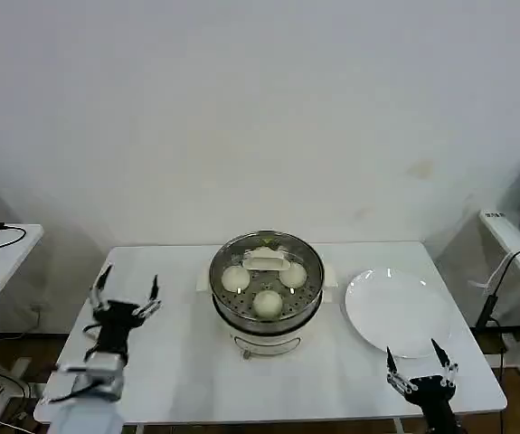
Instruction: Take steamed baozi put them in steamer then cover it.
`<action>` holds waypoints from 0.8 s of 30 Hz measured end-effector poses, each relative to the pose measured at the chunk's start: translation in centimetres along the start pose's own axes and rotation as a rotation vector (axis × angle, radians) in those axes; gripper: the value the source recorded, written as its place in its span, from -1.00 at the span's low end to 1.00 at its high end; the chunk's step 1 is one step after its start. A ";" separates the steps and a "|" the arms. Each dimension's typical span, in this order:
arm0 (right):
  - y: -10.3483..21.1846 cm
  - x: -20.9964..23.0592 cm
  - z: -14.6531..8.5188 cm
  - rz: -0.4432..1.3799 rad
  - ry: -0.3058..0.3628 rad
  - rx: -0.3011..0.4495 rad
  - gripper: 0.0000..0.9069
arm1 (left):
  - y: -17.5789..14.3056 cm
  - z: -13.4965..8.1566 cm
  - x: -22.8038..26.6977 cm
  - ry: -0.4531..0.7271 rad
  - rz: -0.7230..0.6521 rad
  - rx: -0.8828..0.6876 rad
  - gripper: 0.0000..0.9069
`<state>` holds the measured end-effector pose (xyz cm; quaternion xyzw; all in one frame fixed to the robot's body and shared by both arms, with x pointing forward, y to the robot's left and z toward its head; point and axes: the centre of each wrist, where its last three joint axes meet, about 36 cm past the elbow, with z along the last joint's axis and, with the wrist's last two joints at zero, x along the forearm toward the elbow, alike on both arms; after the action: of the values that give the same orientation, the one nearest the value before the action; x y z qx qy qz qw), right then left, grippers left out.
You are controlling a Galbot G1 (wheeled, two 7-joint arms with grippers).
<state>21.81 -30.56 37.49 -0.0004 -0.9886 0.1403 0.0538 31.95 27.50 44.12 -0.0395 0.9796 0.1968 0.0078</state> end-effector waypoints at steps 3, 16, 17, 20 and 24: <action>0.0 0.1 0.0 -0.016 0.001 -0.005 1.00 | 0.8 1.5 1.9 0.037 -0.020 0.064 1.00; 0.4 0.0 0.2 -0.072 0.008 -0.018 1.00 | 1.6 4.3 7.1 0.148 -0.074 0.220 1.00; 0.4 0.0 0.3 -0.076 0.009 -0.018 1.00 | 1.6 4.4 7.2 0.152 -0.075 0.225 1.00; 0.6 0.1 0.2 -0.085 0.011 -0.026 1.00 | 1.5 4.5 7.6 0.164 -0.077 0.240 1.00; 0.9 0.2 0.1 -0.097 0.017 -0.034 1.00 | 1.4 4.9 8.1 0.184 -0.074 0.249 1.00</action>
<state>21.63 -29.78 37.13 0.0456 -0.9892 0.1209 0.0690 23.77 30.03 39.91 -0.0921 0.9909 0.0692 -0.0701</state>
